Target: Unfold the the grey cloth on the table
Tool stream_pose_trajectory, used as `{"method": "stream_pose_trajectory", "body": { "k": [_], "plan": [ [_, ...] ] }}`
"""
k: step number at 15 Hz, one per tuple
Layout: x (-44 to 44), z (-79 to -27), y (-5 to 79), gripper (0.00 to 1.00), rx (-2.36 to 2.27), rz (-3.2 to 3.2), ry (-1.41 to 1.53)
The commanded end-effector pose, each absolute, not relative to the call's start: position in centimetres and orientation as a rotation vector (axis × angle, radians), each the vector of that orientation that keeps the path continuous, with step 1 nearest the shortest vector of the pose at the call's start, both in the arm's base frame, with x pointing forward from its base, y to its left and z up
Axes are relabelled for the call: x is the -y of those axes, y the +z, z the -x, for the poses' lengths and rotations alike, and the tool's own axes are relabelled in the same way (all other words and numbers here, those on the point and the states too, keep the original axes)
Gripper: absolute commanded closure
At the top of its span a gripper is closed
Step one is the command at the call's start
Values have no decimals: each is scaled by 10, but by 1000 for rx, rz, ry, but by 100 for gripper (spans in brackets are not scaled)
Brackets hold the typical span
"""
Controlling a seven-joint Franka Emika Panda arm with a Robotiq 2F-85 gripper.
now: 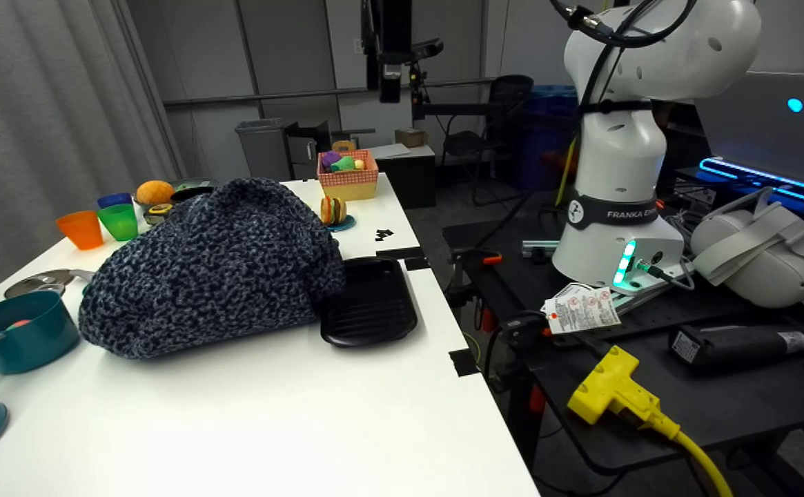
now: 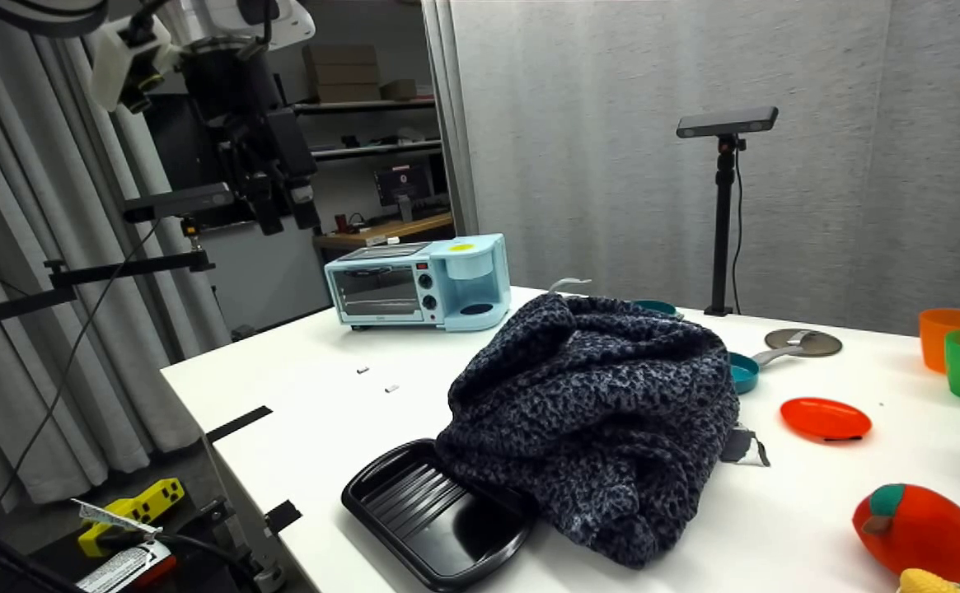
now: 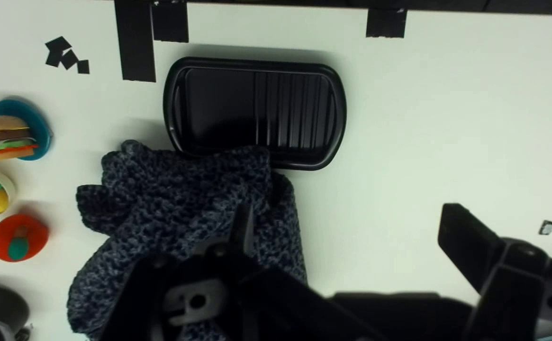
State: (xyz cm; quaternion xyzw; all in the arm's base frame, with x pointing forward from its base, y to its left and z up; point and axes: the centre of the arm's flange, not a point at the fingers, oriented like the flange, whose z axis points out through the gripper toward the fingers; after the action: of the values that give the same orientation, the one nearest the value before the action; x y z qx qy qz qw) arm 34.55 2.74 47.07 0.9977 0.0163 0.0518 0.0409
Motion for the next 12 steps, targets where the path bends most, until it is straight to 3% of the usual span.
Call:
{"method": "stream_pose_trajectory", "body": {
  "k": [1, 12],
  "plan": [
    [-23, -347, 470, 0, -36, -3056, 158],
    [9, -378, 437, 0, 55, -2991, 140]
  ]
}}
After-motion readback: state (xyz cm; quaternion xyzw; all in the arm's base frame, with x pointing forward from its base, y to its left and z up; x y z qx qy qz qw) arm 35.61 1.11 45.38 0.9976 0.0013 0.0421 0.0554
